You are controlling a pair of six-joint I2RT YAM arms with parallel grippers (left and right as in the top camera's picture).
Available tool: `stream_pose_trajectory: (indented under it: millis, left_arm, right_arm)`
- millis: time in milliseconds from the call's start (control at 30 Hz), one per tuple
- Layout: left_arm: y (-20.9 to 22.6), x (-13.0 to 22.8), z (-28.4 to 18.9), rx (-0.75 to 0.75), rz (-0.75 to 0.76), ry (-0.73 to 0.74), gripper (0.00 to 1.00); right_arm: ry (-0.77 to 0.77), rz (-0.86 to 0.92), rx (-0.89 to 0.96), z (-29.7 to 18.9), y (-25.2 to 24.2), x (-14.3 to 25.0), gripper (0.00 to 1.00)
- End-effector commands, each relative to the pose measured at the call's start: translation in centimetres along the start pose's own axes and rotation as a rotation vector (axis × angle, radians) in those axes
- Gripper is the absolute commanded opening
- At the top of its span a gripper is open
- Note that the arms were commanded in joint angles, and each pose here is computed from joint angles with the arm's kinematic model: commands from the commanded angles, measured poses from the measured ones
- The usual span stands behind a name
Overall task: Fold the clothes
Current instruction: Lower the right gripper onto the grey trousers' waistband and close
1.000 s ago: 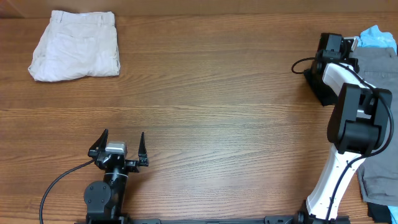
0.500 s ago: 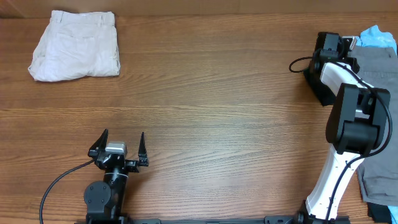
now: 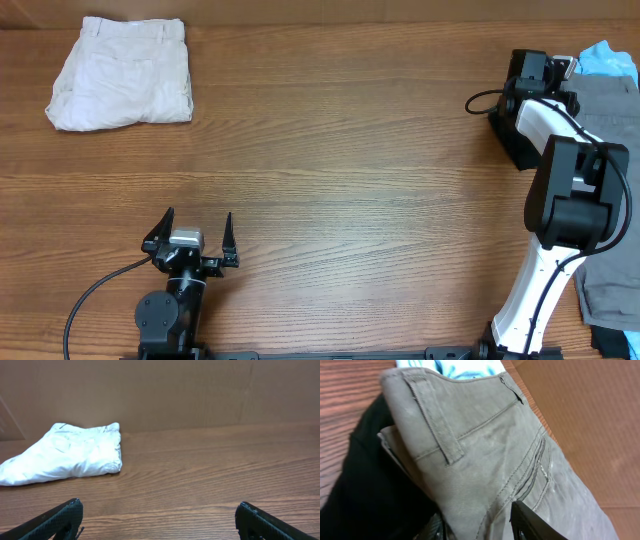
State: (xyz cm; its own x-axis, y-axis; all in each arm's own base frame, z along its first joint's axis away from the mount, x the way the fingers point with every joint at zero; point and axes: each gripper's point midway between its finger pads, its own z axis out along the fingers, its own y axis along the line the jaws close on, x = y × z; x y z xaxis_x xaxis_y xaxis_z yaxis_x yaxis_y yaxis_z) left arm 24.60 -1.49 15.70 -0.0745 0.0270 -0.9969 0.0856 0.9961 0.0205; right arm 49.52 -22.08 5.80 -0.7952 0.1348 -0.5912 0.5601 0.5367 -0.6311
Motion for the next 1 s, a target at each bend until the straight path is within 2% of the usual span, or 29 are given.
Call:
stream_pose_trajectory:
  millis: [0,133,667,967]
  left_arm:
    - [0.0,0.0,0.0,-0.002,0.013,-0.006,1.0]
    - [0.0,0.0,0.0,-0.002,0.013,-0.006,1.0]
    - [0.0,0.0,0.0,-0.002,0.013,-0.006,1.0]
    - [0.0,0.0,0.0,-0.002,0.013,-0.006,1.0]
  right_arm:
    - [-0.057,0.086,-0.03,-1.8,-1.3,-3.0,0.49]
    - [-0.053,0.071,-0.086,-1.8,-0.4,-2.9,0.53]
    - [-0.034,0.083,-0.081,-0.9,-1.2,-2.5,0.55]
    - [-0.031,0.097,-0.16,-0.4,-0.3,-2.6,0.39]
